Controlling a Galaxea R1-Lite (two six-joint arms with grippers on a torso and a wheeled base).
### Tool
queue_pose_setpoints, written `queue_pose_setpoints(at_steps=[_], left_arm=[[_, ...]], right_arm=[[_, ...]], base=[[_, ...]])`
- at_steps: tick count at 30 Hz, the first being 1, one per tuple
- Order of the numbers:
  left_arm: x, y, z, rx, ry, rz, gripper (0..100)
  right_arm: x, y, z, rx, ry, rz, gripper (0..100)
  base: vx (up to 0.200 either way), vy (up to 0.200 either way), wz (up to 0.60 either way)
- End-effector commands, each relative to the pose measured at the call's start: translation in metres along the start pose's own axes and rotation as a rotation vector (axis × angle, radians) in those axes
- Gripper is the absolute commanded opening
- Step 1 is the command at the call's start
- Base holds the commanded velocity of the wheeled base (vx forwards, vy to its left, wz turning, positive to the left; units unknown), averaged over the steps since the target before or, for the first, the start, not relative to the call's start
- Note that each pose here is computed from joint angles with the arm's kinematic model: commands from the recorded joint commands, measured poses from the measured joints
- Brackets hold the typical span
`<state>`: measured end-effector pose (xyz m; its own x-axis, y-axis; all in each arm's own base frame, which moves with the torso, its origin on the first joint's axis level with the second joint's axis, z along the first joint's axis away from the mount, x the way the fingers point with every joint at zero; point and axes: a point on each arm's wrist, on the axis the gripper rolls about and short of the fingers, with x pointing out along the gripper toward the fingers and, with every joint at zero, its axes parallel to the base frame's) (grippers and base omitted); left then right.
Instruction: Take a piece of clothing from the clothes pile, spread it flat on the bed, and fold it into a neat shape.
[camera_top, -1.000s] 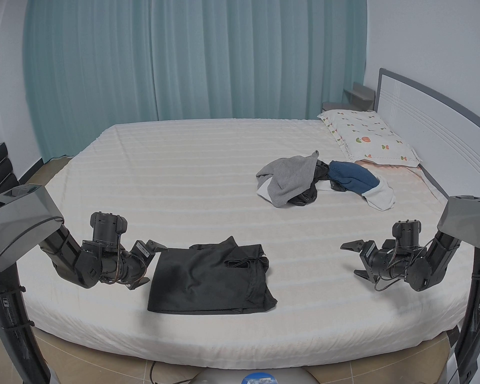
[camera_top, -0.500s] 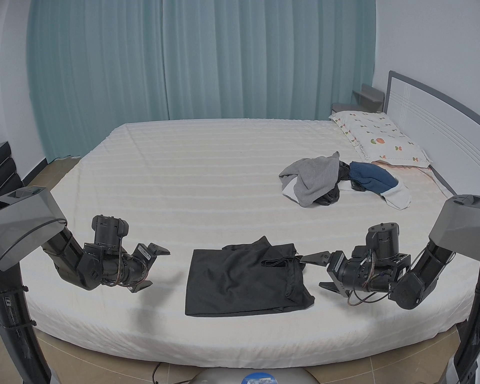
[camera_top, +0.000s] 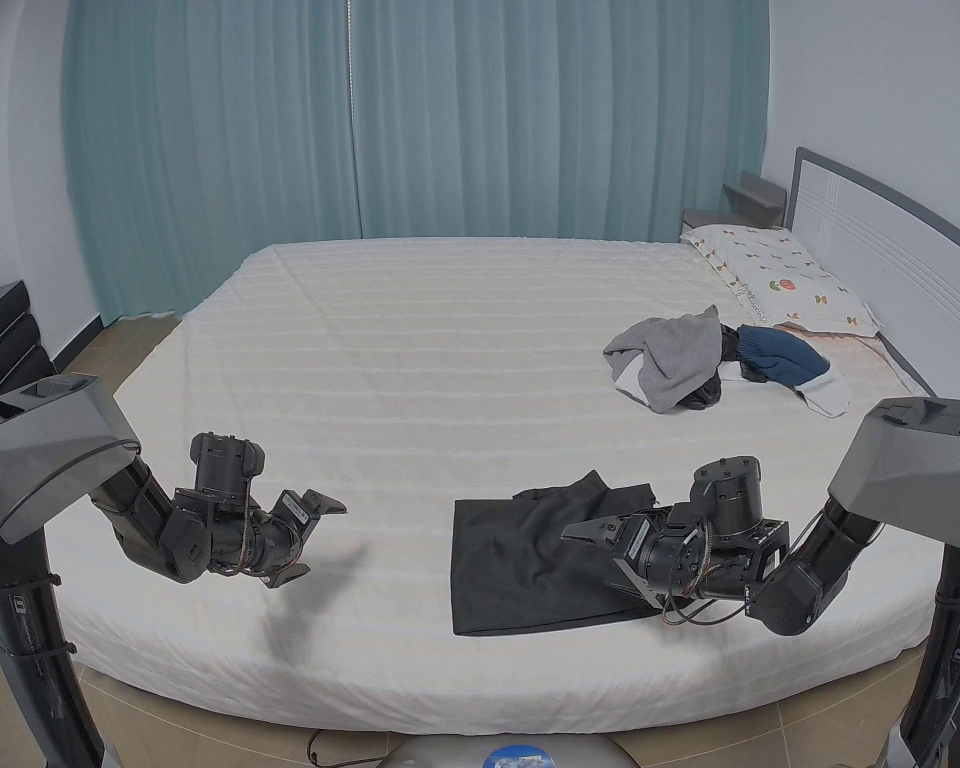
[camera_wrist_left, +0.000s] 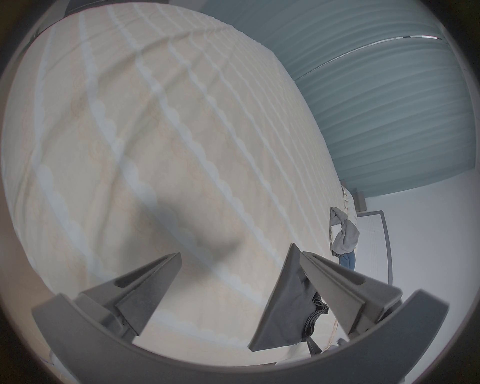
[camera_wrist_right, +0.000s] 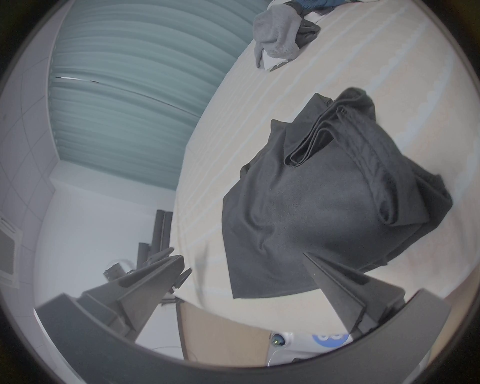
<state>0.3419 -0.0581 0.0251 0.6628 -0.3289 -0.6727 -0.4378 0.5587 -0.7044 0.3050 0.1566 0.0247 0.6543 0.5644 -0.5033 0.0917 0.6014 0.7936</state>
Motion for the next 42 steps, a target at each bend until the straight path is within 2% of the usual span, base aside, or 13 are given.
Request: queue_pose_setpoints(at_steps=[1,8,13,20,24,29,34,42], left_arm=[[0.002,0.002,-0.002,0.001,0.005,0.009,100],[0.002,0.002,-0.002,0.003,0.006,0.01,100],[0.002,0.002,-0.002,0.003,0.005,0.011,100],[0.0,-0.001,-0.001,-0.005,0.009,-0.007,100],[0.0,-0.001,-0.001,-0.007,0.011,-0.006,100],[0.0,-0.001,-0.001,-0.007,0.011,-0.006,100],[0.001,-0.004,-0.006,0.004,0.021,-0.011,100],[0.004,-0.01,-0.016,0.022,0.043,-0.019,100]], right_arm=[[0.004,-0.019,0.005,0.008,-0.033,-0.078,100],[-0.011,-0.03,0.02,-0.017,-0.108,-0.135,100],[-0.017,-0.044,0.028,-0.028,-0.127,-0.175,100],[-0.026,-0.055,0.025,-0.057,-0.116,-0.223,100],[-0.034,-0.065,0.04,-0.073,-0.172,-0.267,100],[-0.049,-0.068,0.052,-0.098,-0.174,-0.32,100],[-0.054,-0.069,0.057,-0.135,-0.181,-0.33,100],[-0.059,-0.064,0.063,-0.141,-0.21,-0.305,100]], base=[[0.0,0.0,0.0],[0.0,0.0,0.0],[0.0,0.0,0.0],[0.0,0.0,0.0],[0.0,0.0,0.0],[0.0,0.0,0.0],[0.0,0.0,0.0],[0.0,-0.2,0.0]])
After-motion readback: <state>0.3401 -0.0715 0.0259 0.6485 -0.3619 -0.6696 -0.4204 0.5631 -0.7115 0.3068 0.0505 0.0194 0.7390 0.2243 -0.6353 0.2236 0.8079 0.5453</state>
